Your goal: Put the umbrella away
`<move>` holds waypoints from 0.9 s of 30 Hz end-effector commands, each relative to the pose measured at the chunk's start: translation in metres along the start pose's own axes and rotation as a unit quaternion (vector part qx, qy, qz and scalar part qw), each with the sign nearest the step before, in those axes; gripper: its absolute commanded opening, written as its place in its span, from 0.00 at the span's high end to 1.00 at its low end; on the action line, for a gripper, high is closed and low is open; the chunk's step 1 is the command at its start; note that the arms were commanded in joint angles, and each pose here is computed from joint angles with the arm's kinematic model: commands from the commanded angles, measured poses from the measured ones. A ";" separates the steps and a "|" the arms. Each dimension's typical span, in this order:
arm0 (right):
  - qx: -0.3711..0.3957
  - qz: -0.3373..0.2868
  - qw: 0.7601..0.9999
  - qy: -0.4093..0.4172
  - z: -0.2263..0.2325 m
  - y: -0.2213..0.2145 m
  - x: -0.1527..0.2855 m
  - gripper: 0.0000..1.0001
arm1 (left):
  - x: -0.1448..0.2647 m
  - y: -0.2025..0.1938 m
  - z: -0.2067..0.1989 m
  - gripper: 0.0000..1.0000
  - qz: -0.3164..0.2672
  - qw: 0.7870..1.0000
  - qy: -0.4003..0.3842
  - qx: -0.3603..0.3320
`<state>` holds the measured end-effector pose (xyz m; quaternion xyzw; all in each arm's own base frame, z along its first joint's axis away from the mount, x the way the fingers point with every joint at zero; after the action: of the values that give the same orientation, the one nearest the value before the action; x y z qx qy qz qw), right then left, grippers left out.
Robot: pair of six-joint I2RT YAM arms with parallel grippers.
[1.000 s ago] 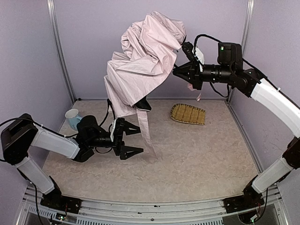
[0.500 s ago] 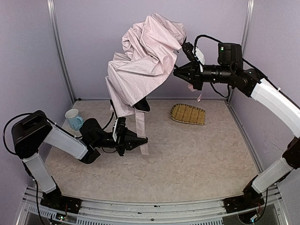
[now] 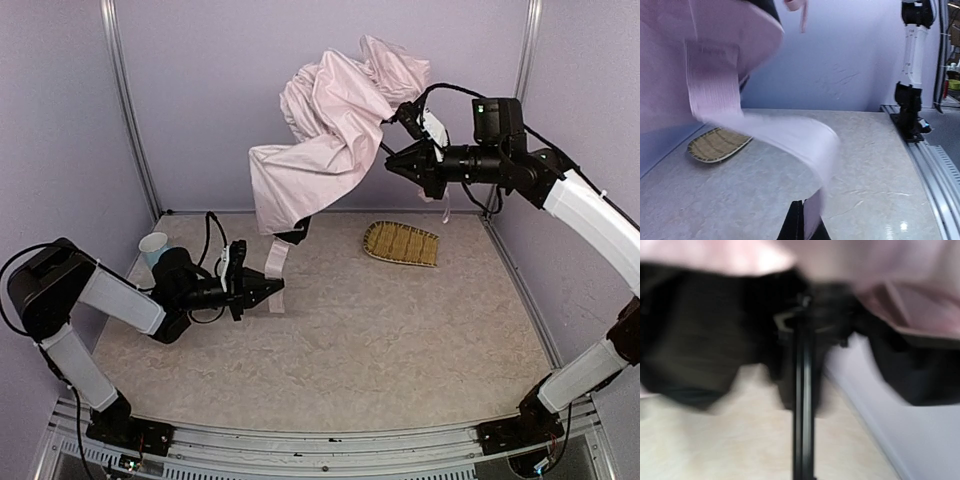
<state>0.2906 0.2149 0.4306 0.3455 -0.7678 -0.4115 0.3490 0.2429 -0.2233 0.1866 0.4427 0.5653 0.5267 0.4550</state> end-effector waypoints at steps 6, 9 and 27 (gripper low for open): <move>0.117 -0.015 0.972 0.202 0.115 0.024 0.020 1.00 | -0.009 -0.005 0.113 1.00 0.096 0.987 0.126 -0.031; 0.117 0.007 0.962 0.246 0.143 0.014 0.012 1.00 | -0.022 0.000 0.139 1.00 0.099 0.987 0.119 -0.047; -0.014 0.224 0.897 0.382 0.253 -0.162 -0.077 1.00 | -0.040 0.016 0.188 1.00 0.057 0.980 0.132 -0.136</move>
<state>0.1659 0.2928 0.1850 0.2645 -0.6641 -0.1444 0.6842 0.4315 -0.2213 0.1924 0.3700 0.5311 0.6586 0.3839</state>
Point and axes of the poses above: each gripper's point midway between its finger pads, its own x axis back along the fingers, its own z axis along the line the jaws close on, y = z × x, the point moved 9 cm from there along x, back along the fingers, and after that the axes turned 6 degrees about x, right-handed, at the moved point
